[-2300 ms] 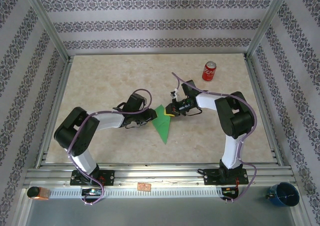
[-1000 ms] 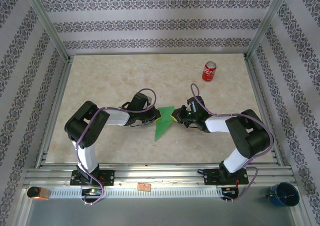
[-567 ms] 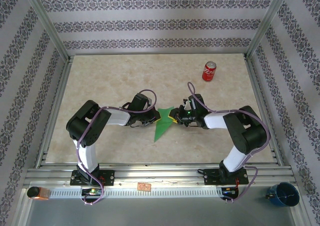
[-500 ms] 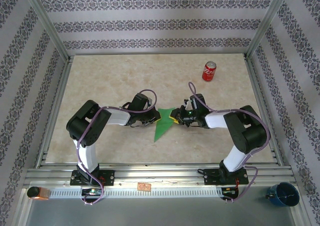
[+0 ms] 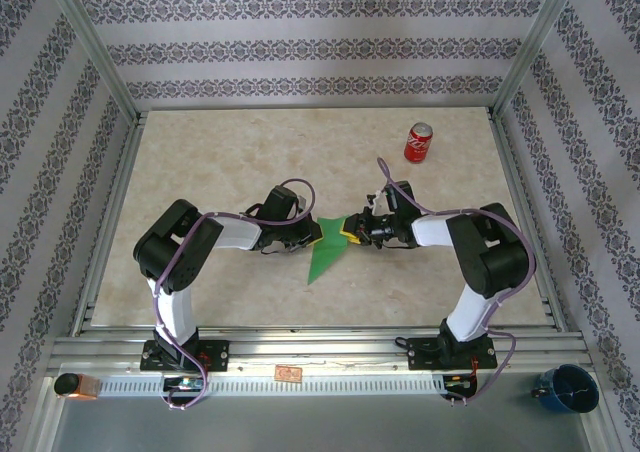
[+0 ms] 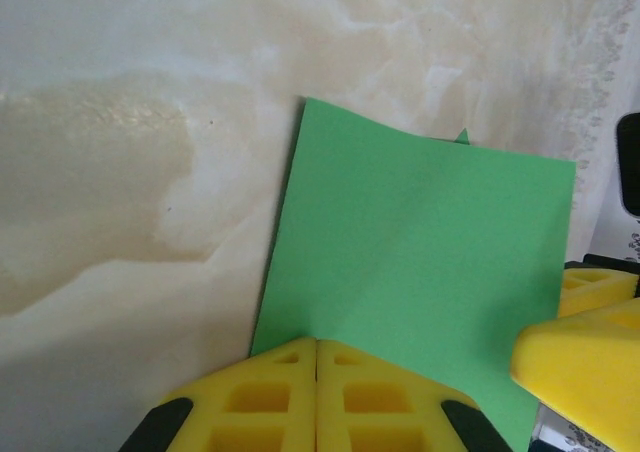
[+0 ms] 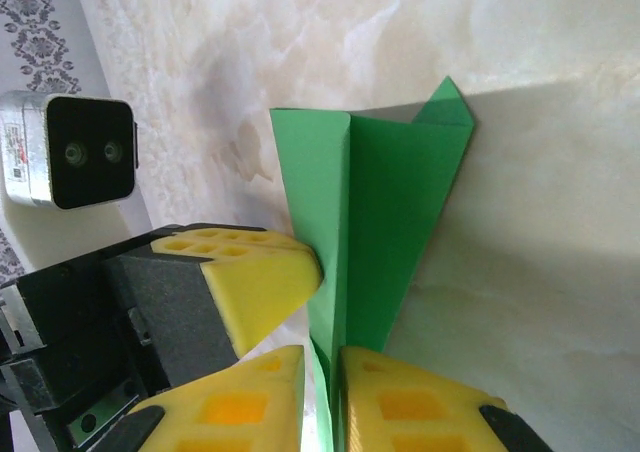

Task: Fold a paper plane with a square sheet of paper (pick it up from the middle)
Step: Fold the wing for the fifth time at the center of the table.

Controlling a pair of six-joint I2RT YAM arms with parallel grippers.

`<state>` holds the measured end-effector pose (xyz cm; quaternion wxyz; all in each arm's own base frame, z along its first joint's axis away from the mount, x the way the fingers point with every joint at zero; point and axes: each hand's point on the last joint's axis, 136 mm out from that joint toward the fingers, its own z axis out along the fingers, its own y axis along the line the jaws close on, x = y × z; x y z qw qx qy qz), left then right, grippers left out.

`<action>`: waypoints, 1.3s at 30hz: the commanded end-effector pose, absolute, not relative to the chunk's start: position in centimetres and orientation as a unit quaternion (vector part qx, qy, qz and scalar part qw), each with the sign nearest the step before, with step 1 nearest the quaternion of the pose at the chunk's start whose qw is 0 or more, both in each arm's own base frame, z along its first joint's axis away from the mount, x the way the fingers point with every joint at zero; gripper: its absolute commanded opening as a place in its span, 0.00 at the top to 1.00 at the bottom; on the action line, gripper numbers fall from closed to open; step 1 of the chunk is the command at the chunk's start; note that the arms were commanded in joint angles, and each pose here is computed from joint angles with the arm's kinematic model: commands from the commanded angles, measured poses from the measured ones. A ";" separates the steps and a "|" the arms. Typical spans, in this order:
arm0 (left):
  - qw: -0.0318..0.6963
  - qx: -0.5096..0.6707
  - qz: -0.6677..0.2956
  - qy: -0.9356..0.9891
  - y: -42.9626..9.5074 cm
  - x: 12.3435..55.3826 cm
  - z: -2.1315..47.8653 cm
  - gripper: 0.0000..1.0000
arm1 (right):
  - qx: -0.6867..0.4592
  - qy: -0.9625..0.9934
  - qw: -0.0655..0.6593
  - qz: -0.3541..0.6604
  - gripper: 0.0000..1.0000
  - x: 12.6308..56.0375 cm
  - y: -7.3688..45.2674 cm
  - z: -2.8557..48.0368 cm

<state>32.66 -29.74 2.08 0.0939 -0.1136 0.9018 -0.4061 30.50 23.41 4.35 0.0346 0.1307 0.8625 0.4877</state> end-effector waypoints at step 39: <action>0.315 0.325 0.077 0.888 -31.1 26.4 5.5 0.46 | 0.244 0.821 0.068 0.512 0.99 32.3 22.7 6.6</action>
